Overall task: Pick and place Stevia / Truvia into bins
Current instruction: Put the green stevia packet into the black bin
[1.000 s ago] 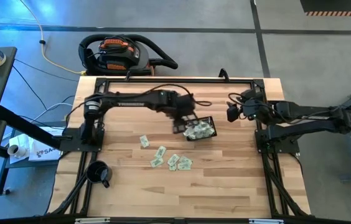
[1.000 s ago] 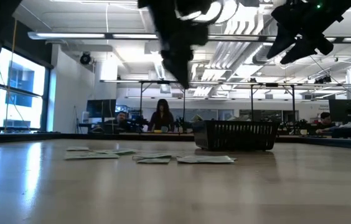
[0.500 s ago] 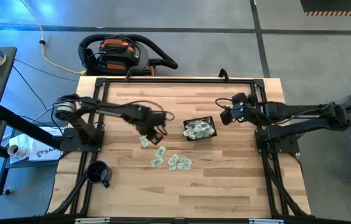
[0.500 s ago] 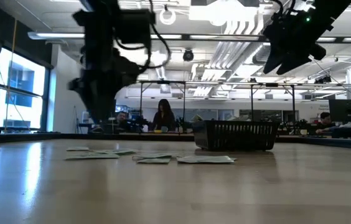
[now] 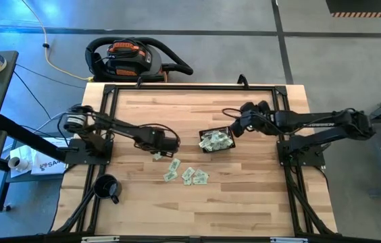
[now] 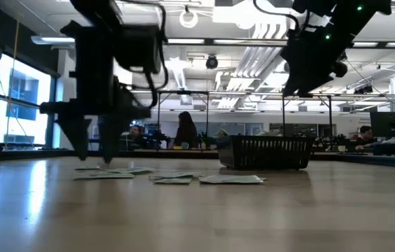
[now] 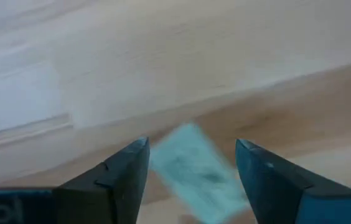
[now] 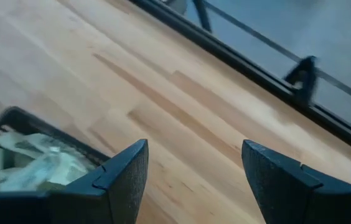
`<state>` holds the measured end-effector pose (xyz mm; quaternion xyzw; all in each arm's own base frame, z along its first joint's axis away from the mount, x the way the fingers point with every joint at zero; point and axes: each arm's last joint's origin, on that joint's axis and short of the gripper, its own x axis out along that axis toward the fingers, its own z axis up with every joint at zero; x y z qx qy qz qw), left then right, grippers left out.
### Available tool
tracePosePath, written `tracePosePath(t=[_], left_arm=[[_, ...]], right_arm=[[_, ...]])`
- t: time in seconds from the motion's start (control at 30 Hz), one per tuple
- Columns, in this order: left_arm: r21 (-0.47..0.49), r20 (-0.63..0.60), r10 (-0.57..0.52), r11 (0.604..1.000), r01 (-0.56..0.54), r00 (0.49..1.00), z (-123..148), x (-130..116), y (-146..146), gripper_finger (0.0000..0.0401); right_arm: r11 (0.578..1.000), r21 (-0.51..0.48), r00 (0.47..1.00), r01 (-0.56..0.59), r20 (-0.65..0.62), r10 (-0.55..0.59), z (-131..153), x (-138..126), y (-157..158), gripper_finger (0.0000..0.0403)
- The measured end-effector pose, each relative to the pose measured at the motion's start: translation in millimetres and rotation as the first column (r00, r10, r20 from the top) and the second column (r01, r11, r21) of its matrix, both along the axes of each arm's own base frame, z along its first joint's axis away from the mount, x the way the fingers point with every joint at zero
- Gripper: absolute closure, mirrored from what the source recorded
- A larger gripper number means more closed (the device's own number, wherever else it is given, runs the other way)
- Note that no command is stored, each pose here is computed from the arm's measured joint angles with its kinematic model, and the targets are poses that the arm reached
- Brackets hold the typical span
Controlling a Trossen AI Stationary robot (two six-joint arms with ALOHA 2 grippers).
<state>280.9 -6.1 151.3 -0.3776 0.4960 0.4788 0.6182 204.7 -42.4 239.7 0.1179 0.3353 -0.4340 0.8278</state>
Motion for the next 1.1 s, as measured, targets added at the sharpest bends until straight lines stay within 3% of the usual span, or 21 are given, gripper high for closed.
tracePosePath(t=[0.2,0.5,0.67,0.77,0.93,1.03,1.1], left_arm=[[-0.080,-0.076,-0.025,0.997,0.019,0.997,-20,5,5,0.0168],[-0.113,-0.085,-0.106,0.989,0.096,0.991,-20,4,-4,0.0255],[-0.112,-0.060,-0.184,0.978,0.177,0.981,-19,8,-4,0.0333],[-0.088,-0.040,-0.254,0.964,0.249,0.967,-9,13,2,0.0380],[0.000,0.062,-0.359,0.933,0.360,0.931,25,33,24,0.0374],[0.102,0.109,-0.454,0.890,0.444,0.884,52,49,37,0.0379],[0.204,0.169,-0.537,0.839,0.504,0.826,74,64,46,0.0379]], right_arm=[[0.999,0.023,0.999,-0.030,0.032,0.029,1,4,-6,0.0153],[0.999,0.023,1.000,-0.026,0.017,0.026,1,2,-6,0.0153],[1.000,0.001,1.000,-0.015,0.007,0.015,1,2,-7,0.0153],[1.000,-0.005,1.000,-0.019,-0.006,0.019,1,1,-9,0.0153],[1.000,-0.011,1.000,-0.020,-0.021,0.019,1,0,-11,0.0153],[0.999,-0.021,0.999,-0.040,0.005,0.040,5,-1,-7,0.0153],[0.996,-0.060,0.996,-0.068,0.056,0.071,14,-3,1,0.0153]])
